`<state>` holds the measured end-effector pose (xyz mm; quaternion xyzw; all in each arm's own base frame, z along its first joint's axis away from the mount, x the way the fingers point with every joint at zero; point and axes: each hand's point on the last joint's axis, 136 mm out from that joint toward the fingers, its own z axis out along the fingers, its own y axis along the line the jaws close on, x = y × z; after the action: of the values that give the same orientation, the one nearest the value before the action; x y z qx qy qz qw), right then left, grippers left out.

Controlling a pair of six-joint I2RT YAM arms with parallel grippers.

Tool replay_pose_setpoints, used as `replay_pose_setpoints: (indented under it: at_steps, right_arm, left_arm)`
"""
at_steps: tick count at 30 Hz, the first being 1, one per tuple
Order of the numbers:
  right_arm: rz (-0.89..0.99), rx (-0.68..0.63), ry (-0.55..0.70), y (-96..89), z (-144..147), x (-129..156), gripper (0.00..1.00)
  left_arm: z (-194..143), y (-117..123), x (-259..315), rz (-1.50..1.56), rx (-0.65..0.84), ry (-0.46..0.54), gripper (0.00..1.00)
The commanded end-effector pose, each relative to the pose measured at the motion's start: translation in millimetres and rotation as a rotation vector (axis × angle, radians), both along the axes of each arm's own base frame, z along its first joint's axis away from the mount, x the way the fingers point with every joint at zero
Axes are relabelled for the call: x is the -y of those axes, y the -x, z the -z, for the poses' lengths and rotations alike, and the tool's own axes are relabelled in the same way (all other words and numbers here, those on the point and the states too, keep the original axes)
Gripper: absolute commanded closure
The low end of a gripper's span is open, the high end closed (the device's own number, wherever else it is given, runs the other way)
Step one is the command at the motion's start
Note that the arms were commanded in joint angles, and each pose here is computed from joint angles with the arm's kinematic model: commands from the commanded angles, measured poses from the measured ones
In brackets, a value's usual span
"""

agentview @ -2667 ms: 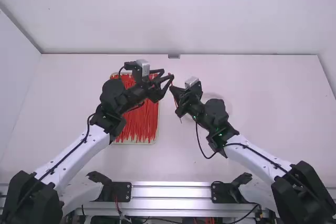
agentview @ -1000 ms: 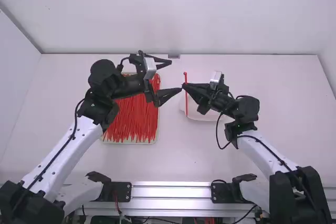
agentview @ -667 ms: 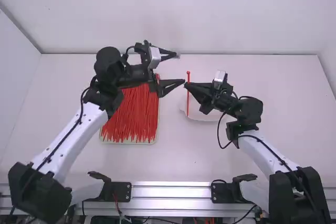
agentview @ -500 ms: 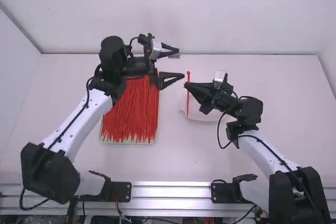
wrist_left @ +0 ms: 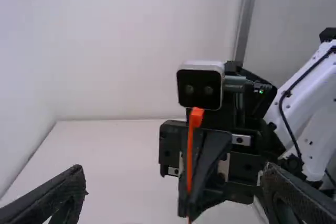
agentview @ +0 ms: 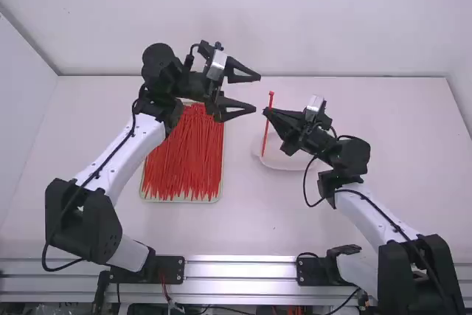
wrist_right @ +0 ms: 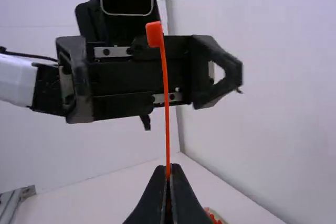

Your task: Fasten the cable tie

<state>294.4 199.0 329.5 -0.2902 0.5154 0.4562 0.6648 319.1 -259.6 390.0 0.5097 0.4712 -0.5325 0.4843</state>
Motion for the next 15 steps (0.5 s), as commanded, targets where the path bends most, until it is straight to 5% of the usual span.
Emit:
replay_pose_setpoints:
  at_steps: [1, 15]
  right_arm:
    - [0.035, 0.031, -0.037, -5.5, -16.0, 0.7, 1.0]
    - [0.019, 0.119, -0.035, 8.8, -23.4, -20.4, 0.99]
  left_arm:
    - [-10.4, 0.2, 4.0, -0.006, -0.039, 0.006, 0.14]
    - [-8.1, 4.4, 14.6, 0.004, -0.065, 0.003, 0.27]
